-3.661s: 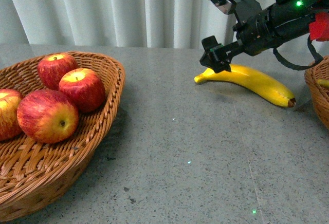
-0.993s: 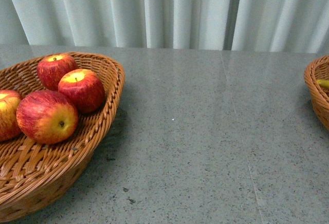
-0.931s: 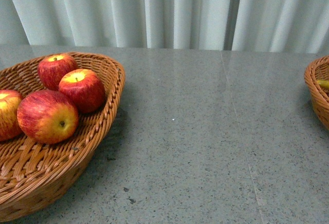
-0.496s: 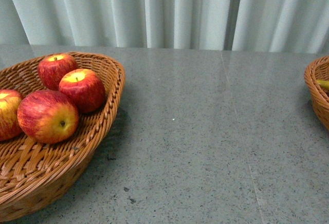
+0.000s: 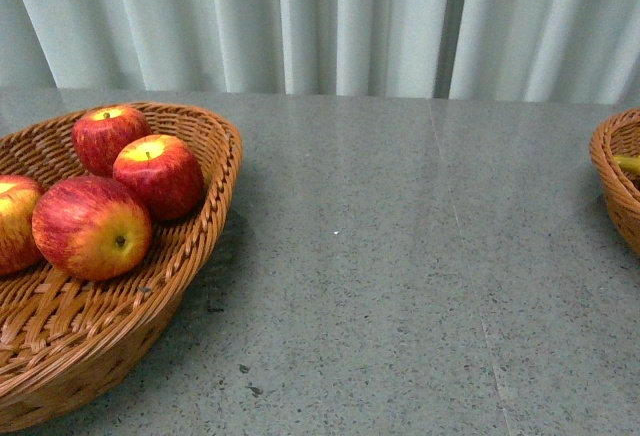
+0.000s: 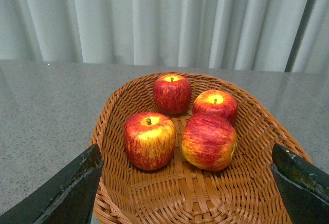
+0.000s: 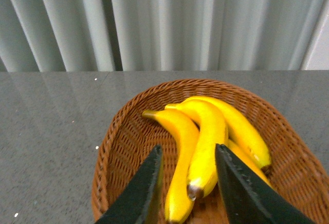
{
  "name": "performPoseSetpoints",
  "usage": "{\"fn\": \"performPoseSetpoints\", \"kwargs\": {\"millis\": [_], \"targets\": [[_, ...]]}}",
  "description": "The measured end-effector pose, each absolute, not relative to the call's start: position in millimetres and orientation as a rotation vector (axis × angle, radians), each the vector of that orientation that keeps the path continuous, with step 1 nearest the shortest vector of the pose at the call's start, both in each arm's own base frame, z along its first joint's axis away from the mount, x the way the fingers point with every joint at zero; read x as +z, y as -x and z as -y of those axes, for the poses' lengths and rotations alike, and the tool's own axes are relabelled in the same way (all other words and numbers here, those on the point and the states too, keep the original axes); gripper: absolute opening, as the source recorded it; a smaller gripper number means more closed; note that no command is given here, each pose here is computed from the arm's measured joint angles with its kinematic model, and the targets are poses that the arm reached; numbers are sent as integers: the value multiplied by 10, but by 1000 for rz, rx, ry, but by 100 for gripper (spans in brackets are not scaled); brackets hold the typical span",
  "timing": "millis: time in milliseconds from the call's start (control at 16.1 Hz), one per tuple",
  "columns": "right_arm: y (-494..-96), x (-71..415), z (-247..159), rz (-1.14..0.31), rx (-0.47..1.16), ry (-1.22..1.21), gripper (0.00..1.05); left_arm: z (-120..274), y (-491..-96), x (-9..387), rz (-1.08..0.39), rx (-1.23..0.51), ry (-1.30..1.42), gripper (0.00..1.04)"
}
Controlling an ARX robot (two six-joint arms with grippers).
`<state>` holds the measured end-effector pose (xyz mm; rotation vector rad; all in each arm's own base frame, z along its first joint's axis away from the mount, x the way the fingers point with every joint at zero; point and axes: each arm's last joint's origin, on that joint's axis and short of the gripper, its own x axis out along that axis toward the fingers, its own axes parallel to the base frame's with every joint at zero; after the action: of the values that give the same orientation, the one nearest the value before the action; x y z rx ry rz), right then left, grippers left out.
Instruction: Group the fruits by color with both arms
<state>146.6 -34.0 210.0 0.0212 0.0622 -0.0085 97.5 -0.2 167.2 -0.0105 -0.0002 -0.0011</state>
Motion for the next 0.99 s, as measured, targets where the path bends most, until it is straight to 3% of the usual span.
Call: {"fn": "performPoseSetpoints", "kwargs": {"millis": [186,993], "targets": [[-1283,2002,185,10,8,-1,2,2,-975,1672,0,-1,10,98],[-1081,1705,0,16,0,0,2,2,-975,1672,0,-2,10,98]]}}
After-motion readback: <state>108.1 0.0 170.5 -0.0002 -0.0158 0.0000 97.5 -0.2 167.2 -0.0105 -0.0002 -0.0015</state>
